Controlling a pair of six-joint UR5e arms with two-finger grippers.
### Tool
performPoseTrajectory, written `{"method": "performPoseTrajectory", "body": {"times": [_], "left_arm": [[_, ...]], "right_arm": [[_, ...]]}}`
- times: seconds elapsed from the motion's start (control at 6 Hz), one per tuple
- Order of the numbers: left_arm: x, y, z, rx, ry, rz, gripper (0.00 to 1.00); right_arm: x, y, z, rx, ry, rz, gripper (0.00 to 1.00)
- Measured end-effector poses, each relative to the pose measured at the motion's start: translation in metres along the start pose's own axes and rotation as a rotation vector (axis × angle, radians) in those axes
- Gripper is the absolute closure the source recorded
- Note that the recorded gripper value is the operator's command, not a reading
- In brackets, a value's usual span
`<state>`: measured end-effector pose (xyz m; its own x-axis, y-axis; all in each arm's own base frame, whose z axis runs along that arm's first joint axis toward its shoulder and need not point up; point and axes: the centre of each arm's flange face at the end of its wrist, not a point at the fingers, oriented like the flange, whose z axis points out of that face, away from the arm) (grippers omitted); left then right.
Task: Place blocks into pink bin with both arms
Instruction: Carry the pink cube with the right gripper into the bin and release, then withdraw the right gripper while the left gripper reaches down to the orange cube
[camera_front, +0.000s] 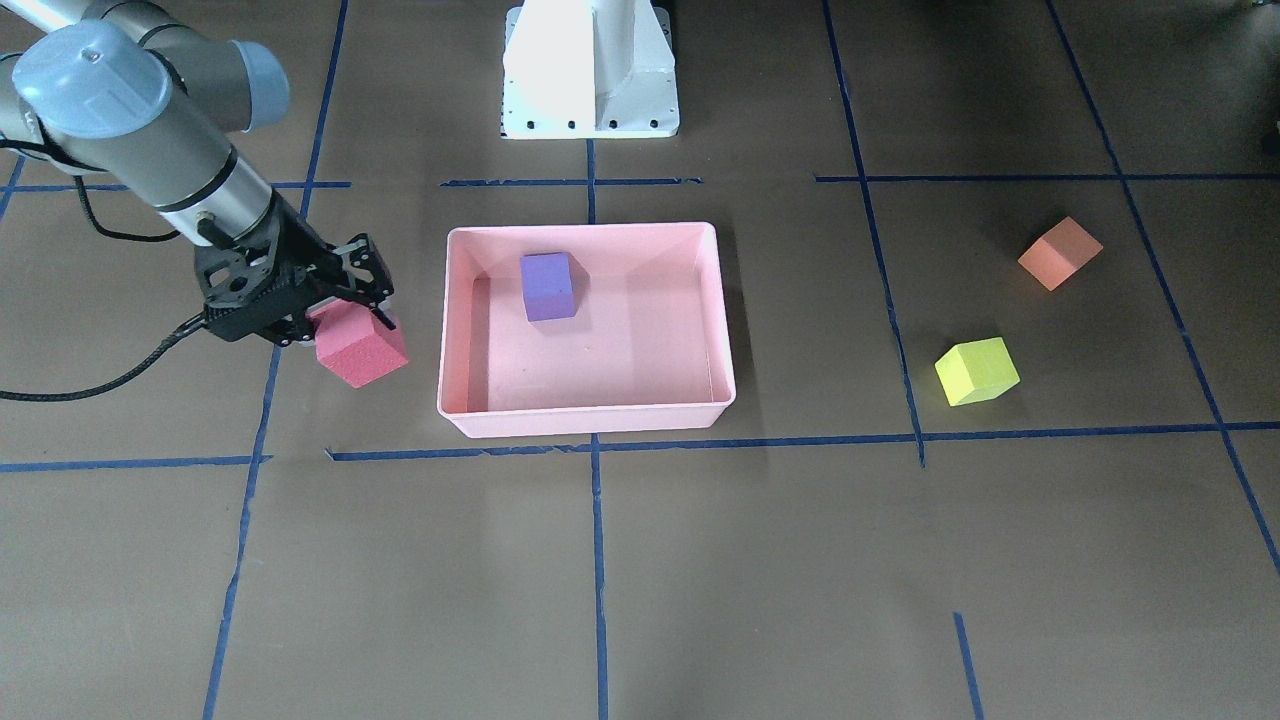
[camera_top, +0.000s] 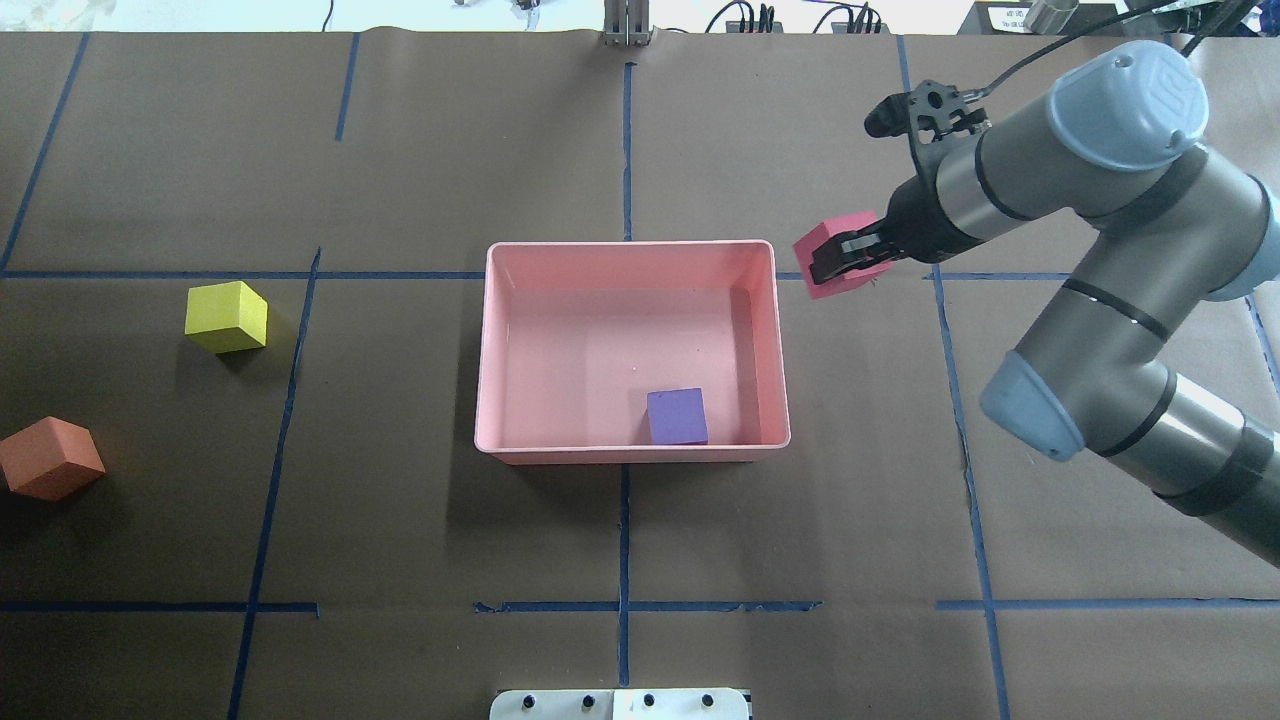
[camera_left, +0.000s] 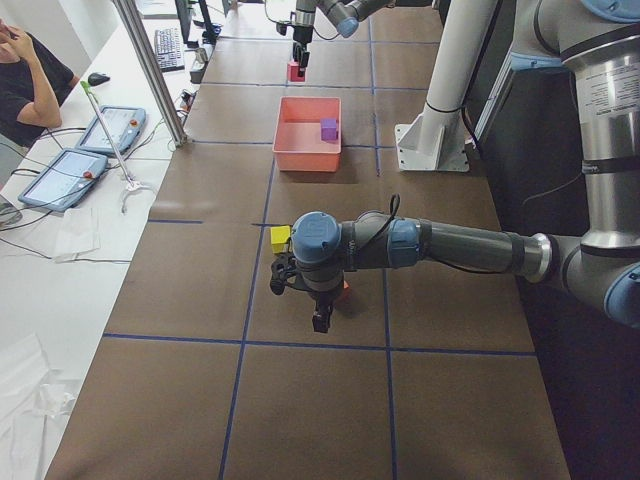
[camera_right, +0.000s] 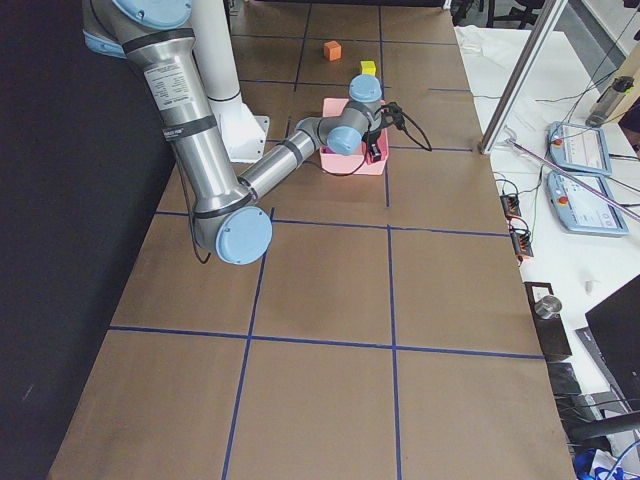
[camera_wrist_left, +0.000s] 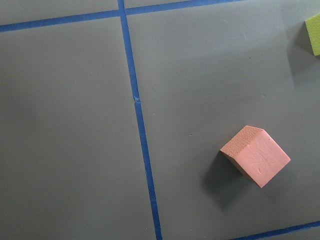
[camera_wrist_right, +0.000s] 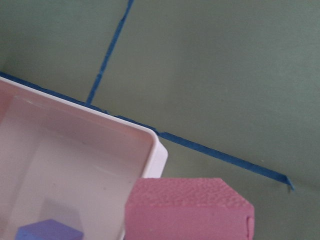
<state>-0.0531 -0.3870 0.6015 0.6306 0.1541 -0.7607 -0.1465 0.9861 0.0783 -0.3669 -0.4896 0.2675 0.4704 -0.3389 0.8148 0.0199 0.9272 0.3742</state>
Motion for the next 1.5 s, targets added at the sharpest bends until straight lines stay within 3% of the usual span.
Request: {"method": "performPoseTrajectory", "body": {"times": [0.17,0.33,0.5,0.67,1.0,1.5], "left_arm": [[0.000,0.000,0.000,0.000,0.000,0.000,0.00],[0.000,0.000,0.000,0.000,0.001,0.000,0.00],[0.000,0.000,0.000,0.000,0.001,0.000,0.00],[0.000,0.000,0.000,0.000,0.002,-0.001,0.00],[-0.001,0.000,0.001,-0.002,0.002,-0.005,0.00],[-0.001,-0.013,0.012,0.025,0.023,0.048,0.00]], "right_arm": [[-0.051,0.010,0.019,0.019,-0.017,0.030,0.92],[-0.087,0.025,0.043,0.062,0.021,0.042,0.80],[-0.107,0.033,0.060,0.092,0.068,0.059,0.41],[-0.116,0.031,0.070,0.109,0.101,0.076,0.27],[-0.118,0.026,0.082,0.126,0.138,0.092,0.16],[-0.077,0.004,0.051,0.123,0.140,0.126,0.15]]}}
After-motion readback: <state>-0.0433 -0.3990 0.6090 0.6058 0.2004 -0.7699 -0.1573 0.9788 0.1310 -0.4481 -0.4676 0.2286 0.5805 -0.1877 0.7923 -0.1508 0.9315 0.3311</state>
